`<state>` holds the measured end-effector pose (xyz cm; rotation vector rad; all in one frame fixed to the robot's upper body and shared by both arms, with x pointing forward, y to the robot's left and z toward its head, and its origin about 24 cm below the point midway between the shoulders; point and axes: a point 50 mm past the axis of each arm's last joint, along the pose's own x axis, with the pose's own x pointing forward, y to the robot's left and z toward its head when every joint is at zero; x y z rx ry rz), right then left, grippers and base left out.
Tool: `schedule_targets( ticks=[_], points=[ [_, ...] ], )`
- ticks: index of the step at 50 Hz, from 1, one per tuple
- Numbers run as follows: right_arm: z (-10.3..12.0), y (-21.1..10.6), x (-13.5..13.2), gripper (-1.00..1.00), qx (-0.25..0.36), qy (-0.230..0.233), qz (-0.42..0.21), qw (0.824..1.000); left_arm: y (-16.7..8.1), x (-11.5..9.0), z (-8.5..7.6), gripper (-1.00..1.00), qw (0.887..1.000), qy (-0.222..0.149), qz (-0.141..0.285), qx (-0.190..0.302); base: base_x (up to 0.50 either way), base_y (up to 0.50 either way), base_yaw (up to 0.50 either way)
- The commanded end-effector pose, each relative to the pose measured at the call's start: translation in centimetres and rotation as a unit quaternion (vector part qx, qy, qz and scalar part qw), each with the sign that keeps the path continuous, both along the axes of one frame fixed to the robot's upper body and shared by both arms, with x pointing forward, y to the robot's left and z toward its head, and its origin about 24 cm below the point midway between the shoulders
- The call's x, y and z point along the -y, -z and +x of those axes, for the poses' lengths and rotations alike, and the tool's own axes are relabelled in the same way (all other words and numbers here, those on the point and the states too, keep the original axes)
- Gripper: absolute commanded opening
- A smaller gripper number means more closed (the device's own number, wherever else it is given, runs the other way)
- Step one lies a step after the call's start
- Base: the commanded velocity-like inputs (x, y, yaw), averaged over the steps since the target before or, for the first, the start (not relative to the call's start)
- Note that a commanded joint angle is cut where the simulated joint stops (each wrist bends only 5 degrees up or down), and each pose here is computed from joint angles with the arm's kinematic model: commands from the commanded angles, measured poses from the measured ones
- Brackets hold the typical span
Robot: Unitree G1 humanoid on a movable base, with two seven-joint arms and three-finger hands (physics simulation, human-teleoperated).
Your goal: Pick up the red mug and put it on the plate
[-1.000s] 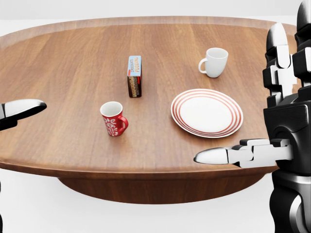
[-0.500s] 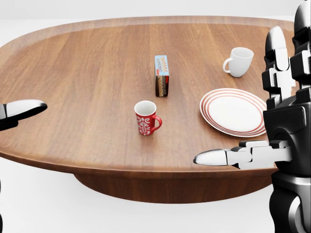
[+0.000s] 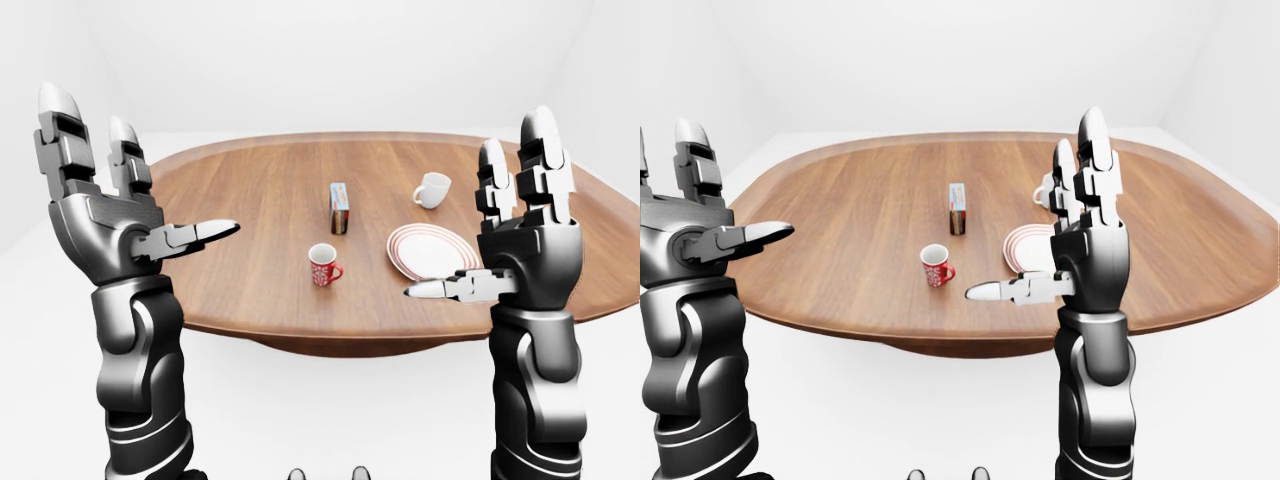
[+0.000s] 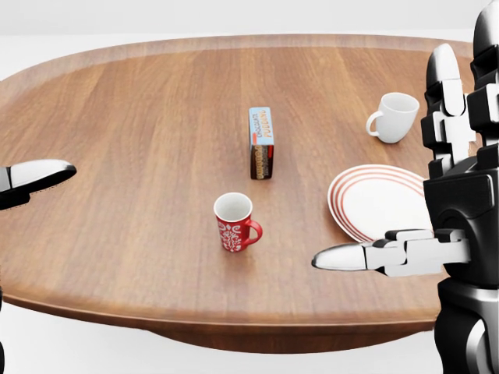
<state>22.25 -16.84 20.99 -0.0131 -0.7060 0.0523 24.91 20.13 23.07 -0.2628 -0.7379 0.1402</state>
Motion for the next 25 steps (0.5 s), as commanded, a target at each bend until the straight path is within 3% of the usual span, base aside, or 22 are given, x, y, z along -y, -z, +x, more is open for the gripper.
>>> schedule_targets(
  ticks=[1, 25],
  points=[
    [-0.07, 0.08, 0.01, 1.0, -0.001, -0.004, 0.001, 1.0, 0.0, 0.05, -0.02, 0.98, 1.0, 0.001, 0.0, 0.0, 0.5, 0.0, 0.0],
    [0.07, 0.05, 0.01, 1.0, -0.001, -0.006, 0.002, 1.0, 0.13, -0.06, 0.3, 0.98, 1.0, 0.0, 0.001, -0.006, 0.5, 0.0, 0.0]
  ],
)
